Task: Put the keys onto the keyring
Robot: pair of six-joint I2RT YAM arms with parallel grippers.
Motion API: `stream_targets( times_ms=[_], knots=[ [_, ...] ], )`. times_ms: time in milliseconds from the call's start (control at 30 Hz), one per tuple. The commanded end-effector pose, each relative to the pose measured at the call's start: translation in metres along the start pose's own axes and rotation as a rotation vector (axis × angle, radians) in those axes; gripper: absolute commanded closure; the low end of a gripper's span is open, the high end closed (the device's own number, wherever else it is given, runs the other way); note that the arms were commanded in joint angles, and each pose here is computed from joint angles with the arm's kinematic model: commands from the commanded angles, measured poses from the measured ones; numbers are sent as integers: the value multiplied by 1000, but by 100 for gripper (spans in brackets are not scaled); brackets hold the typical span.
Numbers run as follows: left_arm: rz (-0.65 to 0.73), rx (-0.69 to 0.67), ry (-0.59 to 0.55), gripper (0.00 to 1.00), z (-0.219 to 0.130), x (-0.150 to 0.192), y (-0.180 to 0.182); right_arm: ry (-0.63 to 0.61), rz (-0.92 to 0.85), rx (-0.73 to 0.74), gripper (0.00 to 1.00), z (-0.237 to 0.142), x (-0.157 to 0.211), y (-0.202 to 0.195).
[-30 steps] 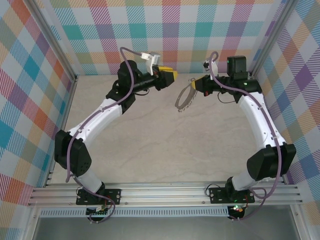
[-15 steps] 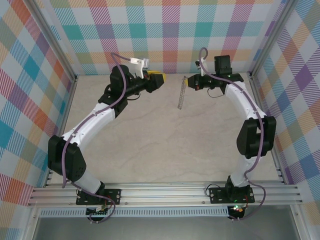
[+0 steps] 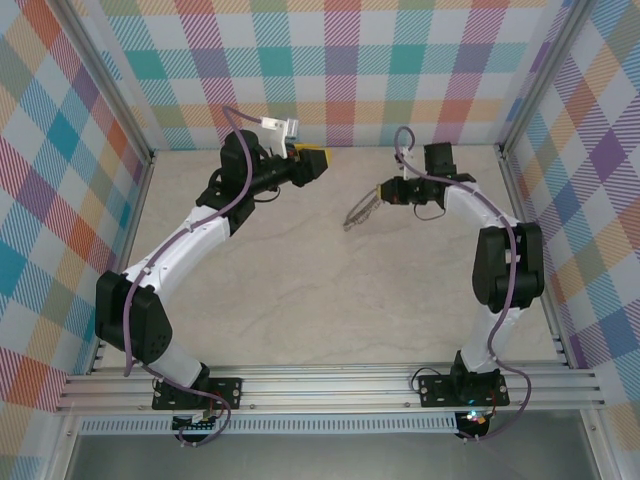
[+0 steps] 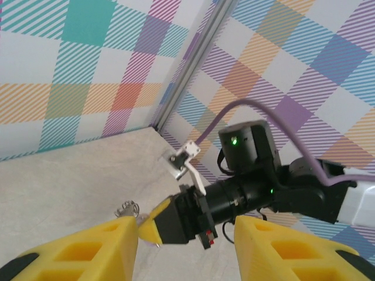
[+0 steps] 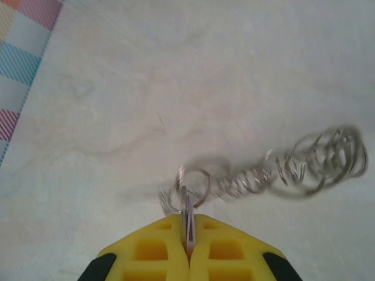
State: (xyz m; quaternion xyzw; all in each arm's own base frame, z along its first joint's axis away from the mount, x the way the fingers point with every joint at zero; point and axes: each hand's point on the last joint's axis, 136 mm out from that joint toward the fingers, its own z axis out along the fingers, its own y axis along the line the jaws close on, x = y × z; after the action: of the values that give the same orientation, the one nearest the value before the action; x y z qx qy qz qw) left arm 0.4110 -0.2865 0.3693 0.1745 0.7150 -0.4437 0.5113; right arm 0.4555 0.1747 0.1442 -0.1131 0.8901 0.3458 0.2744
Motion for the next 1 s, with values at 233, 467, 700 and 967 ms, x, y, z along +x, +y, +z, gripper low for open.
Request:
stream_targets(
  times_ms=[233, 467, 700, 967],
  knots=[
    [-50, -10, 13, 53, -22, 9, -3, 26, 119, -6, 100, -5, 59, -1],
    [-58, -24, 25, 53, -30, 18, -4, 70, 168, -21, 100, 4, 94, 6],
    [-66, -26, 43, 53, -31, 25, -2, 151, 179, -32, 100, 18, 136, 18],
    [-67, 13, 73, 47, -29, 31, -8, 130, 166, -104, 43, -16, 158, 59]
  ],
)
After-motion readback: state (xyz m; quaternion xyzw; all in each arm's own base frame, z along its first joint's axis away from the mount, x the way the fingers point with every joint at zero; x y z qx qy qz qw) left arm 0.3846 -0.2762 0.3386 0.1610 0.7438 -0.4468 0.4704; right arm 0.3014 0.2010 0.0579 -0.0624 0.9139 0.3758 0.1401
